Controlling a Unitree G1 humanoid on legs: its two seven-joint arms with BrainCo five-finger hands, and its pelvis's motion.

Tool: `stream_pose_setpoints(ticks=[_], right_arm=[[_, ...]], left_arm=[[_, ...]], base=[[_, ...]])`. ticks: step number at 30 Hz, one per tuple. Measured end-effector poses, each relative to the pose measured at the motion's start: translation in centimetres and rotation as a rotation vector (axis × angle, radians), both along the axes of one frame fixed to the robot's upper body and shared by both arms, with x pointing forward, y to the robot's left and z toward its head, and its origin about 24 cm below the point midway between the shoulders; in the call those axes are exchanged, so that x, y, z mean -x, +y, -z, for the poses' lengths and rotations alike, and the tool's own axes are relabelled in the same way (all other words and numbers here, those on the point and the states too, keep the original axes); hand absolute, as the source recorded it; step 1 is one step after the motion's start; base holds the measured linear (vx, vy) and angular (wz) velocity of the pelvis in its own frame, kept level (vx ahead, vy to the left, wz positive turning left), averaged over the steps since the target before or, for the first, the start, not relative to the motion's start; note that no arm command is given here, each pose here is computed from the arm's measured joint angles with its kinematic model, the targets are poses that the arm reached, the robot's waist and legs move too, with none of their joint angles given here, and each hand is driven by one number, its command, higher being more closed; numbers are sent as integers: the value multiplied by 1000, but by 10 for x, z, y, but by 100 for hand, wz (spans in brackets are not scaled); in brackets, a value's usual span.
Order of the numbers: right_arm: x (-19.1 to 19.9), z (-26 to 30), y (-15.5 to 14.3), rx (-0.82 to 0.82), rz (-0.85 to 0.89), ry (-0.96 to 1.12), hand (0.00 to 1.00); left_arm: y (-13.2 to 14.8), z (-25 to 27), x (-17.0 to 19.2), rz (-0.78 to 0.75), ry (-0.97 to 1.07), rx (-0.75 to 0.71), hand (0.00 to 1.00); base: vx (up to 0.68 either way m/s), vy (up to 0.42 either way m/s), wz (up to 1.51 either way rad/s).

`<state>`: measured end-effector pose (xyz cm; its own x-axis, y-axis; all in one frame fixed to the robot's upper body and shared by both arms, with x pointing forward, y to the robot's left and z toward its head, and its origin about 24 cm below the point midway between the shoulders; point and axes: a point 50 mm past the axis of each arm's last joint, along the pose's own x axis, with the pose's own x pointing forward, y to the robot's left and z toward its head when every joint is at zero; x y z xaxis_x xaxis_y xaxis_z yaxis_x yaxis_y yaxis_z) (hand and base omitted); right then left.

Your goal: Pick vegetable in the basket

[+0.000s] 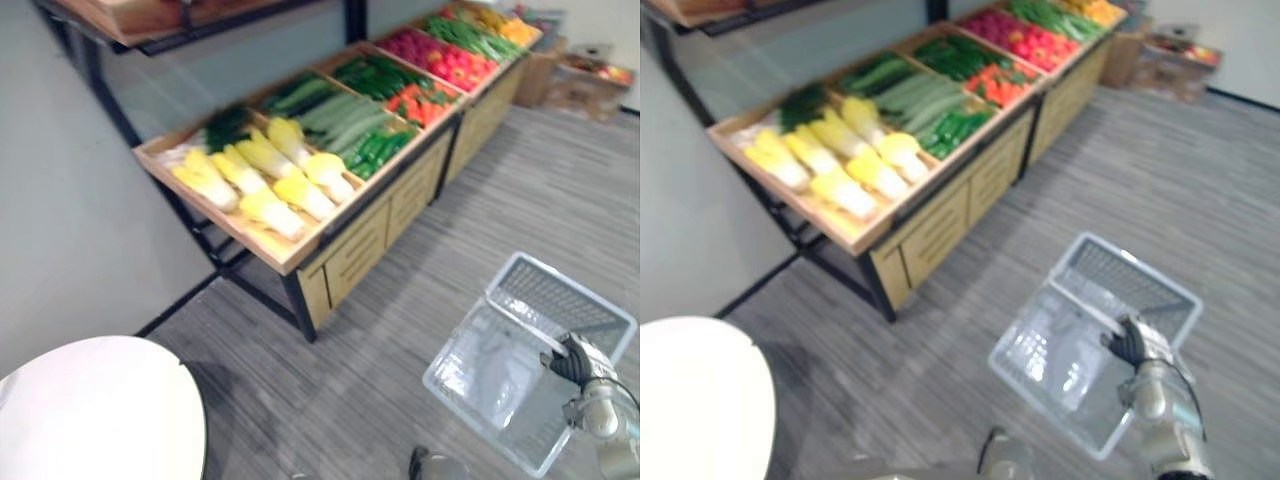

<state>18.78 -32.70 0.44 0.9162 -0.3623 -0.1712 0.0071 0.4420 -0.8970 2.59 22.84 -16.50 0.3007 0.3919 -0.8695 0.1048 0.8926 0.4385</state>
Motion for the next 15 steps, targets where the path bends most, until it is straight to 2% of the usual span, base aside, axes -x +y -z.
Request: stream_pose_setpoints(ticks=[3,6,10,12,15], right_arm=[[11,-3,-14,1,81,-18,100],[16,2,-12,-33,107,-19,100],[19,8,-8,-58,115,-13,100],[16,8,-7,-62,112,-15,100],[11,15,3,-72,66,13,100]], left_arm=[[3,-2,-5,-17,-30,-19,0],[2,-2,-4,-26,-30,-28,0],[6,-4,-5,-129,-59,-39,0],[9,-6,-16,-141,-94,-54,0],[11,-5,-12,-158,-83,-59,0]], base=[[226,-35,72],[212,115,19],[198,234,10],[121,234,19],[63,202,-11]])
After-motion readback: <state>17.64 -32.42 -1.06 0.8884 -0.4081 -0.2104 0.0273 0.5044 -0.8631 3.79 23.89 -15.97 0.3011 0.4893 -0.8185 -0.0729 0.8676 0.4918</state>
